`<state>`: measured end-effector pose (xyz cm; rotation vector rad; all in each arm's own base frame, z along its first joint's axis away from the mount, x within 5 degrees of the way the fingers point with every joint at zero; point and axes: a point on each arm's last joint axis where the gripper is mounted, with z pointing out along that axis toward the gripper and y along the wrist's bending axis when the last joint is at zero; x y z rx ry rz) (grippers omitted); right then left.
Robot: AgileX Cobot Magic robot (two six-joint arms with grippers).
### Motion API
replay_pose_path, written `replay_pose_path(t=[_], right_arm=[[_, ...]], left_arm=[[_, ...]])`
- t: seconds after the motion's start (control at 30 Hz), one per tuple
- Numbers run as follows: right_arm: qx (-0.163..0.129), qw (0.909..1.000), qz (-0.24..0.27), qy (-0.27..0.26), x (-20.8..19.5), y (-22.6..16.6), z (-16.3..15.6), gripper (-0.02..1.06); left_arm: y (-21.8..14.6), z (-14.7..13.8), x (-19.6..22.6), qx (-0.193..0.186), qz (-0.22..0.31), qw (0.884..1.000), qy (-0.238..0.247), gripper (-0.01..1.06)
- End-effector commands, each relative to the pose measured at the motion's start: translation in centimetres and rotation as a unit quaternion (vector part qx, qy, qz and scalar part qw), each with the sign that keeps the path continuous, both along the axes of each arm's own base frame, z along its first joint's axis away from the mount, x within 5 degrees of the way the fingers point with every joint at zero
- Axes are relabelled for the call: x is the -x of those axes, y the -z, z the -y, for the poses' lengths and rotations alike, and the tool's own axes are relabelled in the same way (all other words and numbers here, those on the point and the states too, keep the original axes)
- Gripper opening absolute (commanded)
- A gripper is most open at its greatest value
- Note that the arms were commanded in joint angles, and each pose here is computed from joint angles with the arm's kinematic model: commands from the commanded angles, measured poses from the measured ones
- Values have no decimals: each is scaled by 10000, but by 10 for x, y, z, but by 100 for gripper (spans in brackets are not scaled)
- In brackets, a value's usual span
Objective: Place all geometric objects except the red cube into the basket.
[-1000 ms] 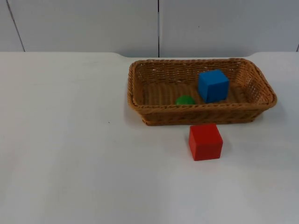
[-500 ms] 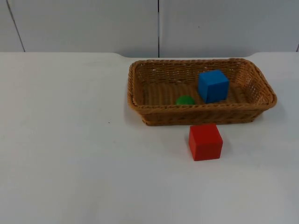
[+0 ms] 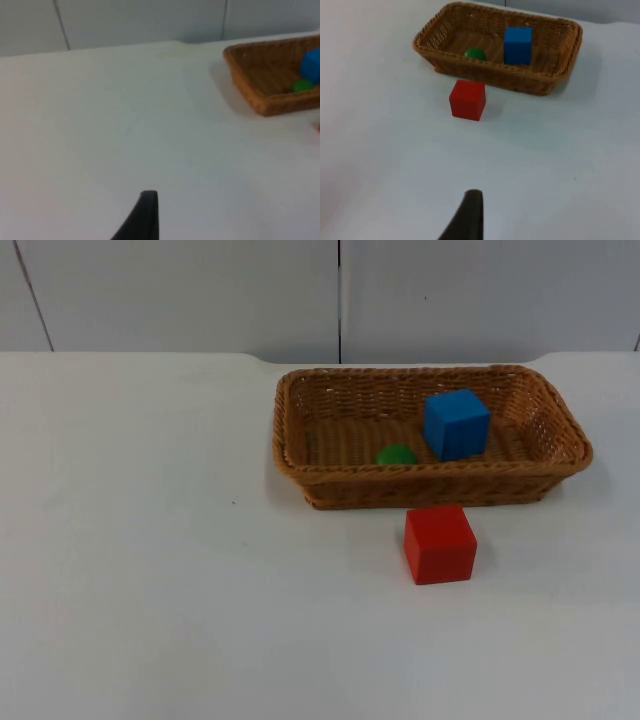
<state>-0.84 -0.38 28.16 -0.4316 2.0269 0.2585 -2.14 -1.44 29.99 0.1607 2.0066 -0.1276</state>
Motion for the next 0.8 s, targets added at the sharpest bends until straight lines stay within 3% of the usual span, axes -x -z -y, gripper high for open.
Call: replay_pose_path(t=[0.0,0.23,0.33,0.4,0.77], right_arm=[[31,9999,93,-34,-1,1,0,85],[27,9999,103,-34,-2,1,-1,85],[27,9999,103,-34,-2,1,-1,85],[27,9999,103,-34,-2,1,-1,85],[27,9999,103,-34,-2,1,-1,85]], left_arm=[[2,-5,0,-136,-50,9996,-261,97],[12,-22,-5,-124,-269,9911,-1300,97],[24,-20,-11,-8,-471,9906,-1284,97],[20,-20,-12,25,-246,9920,-1238,97],[25,-17,-16,-89,-262,9944,-1022,97]])
